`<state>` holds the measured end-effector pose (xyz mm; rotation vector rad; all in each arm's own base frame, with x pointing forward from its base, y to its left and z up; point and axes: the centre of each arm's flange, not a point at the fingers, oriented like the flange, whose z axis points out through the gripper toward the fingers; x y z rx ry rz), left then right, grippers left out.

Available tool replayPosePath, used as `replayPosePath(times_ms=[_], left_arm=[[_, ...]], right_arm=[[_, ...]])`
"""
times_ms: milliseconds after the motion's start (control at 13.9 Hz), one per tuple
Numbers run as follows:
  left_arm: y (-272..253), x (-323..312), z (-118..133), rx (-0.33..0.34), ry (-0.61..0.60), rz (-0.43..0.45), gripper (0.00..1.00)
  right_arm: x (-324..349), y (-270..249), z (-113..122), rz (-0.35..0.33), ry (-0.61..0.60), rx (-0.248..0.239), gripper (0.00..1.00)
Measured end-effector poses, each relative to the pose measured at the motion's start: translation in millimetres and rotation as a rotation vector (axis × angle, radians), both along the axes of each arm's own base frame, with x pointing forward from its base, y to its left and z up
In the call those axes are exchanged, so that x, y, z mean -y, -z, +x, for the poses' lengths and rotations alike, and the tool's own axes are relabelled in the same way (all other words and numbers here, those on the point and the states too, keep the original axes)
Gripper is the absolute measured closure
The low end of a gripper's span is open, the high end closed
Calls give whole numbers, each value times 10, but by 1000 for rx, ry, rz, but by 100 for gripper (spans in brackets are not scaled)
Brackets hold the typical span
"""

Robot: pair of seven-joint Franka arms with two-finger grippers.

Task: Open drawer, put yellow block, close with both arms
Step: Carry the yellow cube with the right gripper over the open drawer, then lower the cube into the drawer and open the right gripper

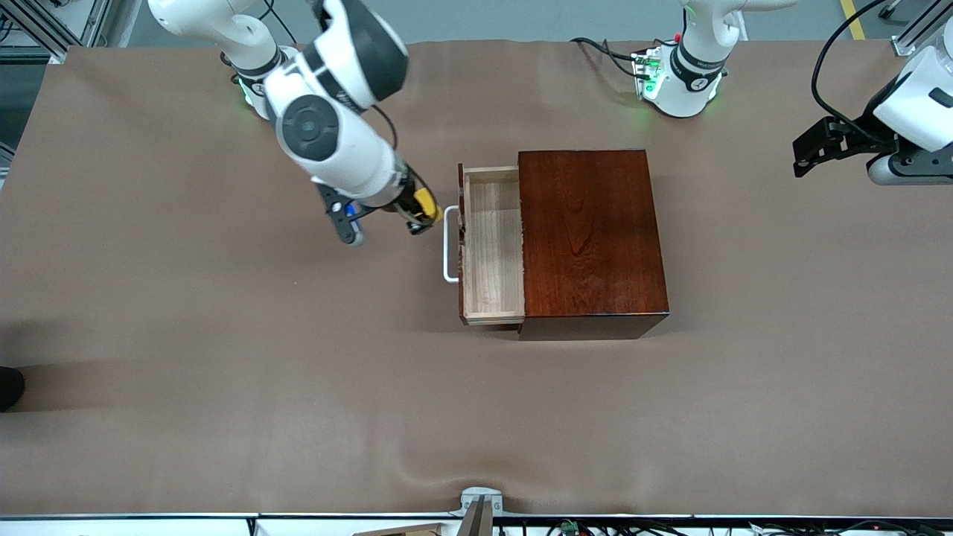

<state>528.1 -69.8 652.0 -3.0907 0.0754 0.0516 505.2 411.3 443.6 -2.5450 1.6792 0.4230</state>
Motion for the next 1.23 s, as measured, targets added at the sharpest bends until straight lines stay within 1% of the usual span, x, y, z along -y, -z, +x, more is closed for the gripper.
replayPosePath(times_ms=[144,505,866,1227], left_arm=[[0,0,0,0,0,0,0],[0,82,-11,0,12,1,0],[0,98,-14,1,9,1,0],[0,99,-14,1,9,1,0]], right_arm=[[-254,94,-66,-6,52,9,44],[-671,407,-187,-8,122,35,44],[-868,702,-230,-8,130,57,44],[-913,986,-207,-24,138,55,44]])
